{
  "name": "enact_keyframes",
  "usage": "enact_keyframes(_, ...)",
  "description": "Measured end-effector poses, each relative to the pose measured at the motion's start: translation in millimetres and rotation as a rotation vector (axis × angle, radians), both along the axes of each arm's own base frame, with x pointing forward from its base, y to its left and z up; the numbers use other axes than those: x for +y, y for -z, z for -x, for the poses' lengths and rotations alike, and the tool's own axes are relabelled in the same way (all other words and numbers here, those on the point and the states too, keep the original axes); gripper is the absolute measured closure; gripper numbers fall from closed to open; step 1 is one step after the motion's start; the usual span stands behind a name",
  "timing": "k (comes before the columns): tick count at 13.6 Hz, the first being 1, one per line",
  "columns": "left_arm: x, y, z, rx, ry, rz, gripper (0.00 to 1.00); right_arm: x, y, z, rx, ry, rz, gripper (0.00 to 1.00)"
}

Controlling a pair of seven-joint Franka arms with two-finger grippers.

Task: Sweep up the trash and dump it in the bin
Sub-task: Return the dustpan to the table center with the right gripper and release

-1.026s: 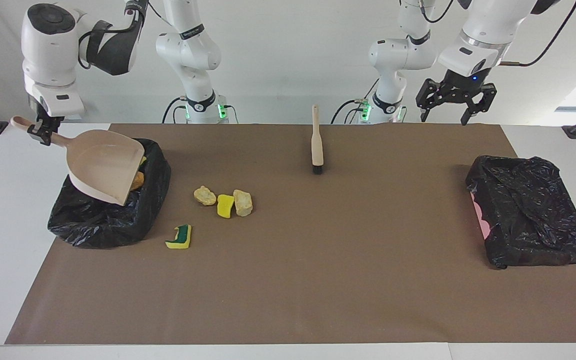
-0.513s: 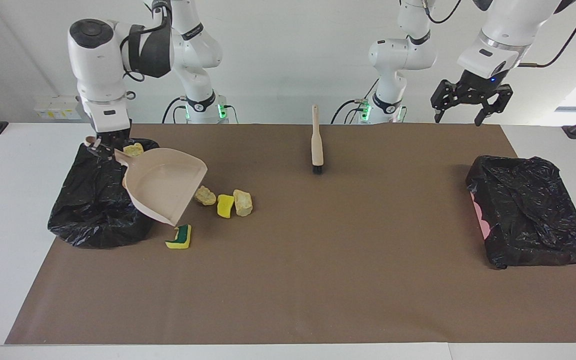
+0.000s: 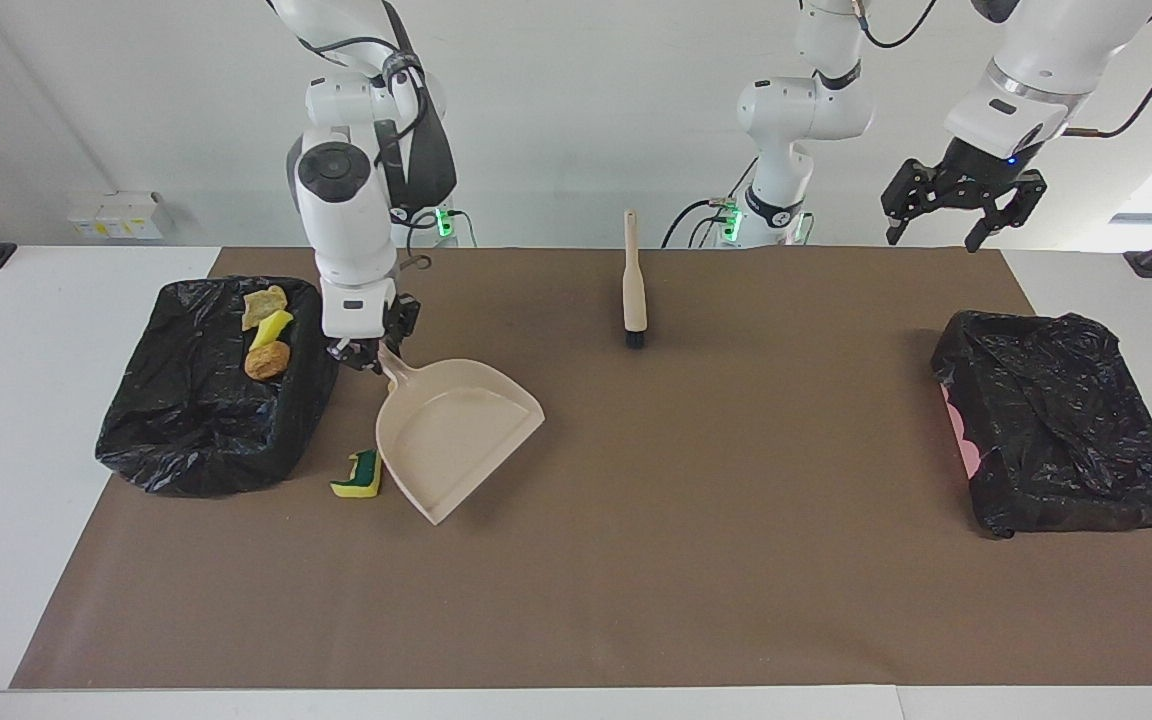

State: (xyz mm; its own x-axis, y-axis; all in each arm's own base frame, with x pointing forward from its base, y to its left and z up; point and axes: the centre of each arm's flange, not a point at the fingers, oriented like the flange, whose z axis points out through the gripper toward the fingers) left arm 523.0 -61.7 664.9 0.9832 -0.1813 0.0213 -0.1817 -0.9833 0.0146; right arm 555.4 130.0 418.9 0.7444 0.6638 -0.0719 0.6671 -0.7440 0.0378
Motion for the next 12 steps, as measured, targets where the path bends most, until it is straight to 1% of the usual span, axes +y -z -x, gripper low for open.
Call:
enact_keyframes(3, -1.0, -0.2, 0.8, 0.003, 0.002, 0.0, 0.0, 55.8, 23.6, -0.4, -0.006, 0.252, -0.059, 0.69)
enact_keyframes(5, -0.6, -0.1, 0.9, 0.004, 0.002, 0.0, 0.0, 97.1, 27.7, -3.6, -0.01, 0.412, -0.079, 0.69)
enact_keyframes(7, -0.2, 0.0, 1.0, 0.005, 0.001, -0.002, 0.0, 138.5, 27.3, -6.7, -0.004, 0.545, -0.113, 0.69)
enact_keyframes(10, -0.5, 0.1, 1.1, 0.005, 0.003, -0.004, 0.0, 187.7, 40.7, -16.0, 0.006, 0.67, -0.127, 0.69)
enact_keyframes(12, -0.4, 0.3, 1.0, 0.006, 0.004, -0.007, 0.0, 213.2, 50.6, -26.4, 0.013, 0.736, -0.141, 0.69)
